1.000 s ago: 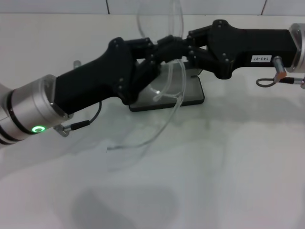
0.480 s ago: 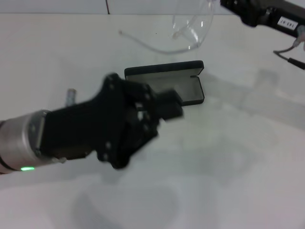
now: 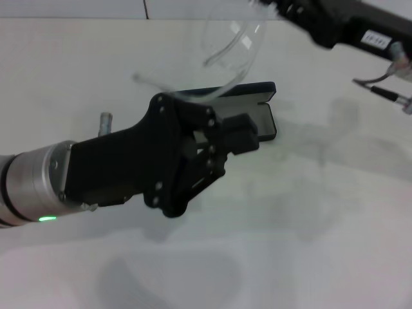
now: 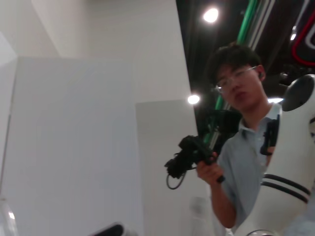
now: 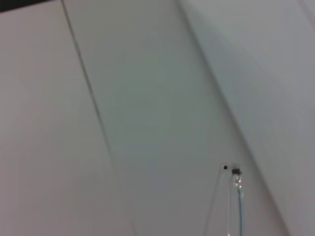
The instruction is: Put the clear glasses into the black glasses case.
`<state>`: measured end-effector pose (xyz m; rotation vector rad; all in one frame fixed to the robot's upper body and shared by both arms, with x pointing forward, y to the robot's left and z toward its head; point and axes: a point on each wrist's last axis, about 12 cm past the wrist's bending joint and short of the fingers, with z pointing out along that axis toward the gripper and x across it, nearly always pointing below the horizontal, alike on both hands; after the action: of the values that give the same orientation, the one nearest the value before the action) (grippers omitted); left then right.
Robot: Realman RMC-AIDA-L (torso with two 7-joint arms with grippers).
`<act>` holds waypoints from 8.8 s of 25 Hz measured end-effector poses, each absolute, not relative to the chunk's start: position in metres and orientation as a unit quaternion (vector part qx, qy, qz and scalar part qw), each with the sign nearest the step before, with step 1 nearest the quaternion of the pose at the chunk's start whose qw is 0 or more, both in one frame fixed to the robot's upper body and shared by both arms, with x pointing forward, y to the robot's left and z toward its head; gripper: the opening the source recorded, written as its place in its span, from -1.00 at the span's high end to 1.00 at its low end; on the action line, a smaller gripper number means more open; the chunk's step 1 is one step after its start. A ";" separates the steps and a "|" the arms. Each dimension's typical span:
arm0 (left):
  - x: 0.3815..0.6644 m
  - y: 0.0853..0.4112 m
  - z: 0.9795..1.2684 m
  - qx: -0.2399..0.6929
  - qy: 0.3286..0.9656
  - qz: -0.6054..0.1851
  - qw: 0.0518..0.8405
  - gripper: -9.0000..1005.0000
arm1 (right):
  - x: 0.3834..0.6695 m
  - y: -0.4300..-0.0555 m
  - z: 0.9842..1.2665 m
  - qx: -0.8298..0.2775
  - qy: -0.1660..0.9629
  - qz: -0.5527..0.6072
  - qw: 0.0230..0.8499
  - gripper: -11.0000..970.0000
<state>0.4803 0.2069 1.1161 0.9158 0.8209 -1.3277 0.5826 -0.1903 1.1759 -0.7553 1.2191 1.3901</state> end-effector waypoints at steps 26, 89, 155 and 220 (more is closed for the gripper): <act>0.512 0.219 1.119 0.318 0.467 -0.580 0.587 0.85 | 0.577 -0.170 1.174 -0.381 0.514 0.584 0.500 0.85; 0.480 0.283 1.106 0.338 0.544 -0.520 0.565 0.85 | 0.634 -0.039 1.171 -0.772 0.584 -0.025 0.251 0.83; 0.628 0.211 1.113 0.216 0.736 -0.367 0.526 0.85 | 0.561 -0.269 1.119 -0.337 0.716 0.322 0.519 0.62; 0.498 0.278 1.102 0.469 0.623 -0.399 0.483 -0.68 | 0.544 -0.227 1.121 -0.513 0.614 0.382 0.463 -0.44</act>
<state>0.4981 0.2783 1.1019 1.1419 1.5166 -0.9721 0.5437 -0.2267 1.1211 -1.2602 1.5090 0.9385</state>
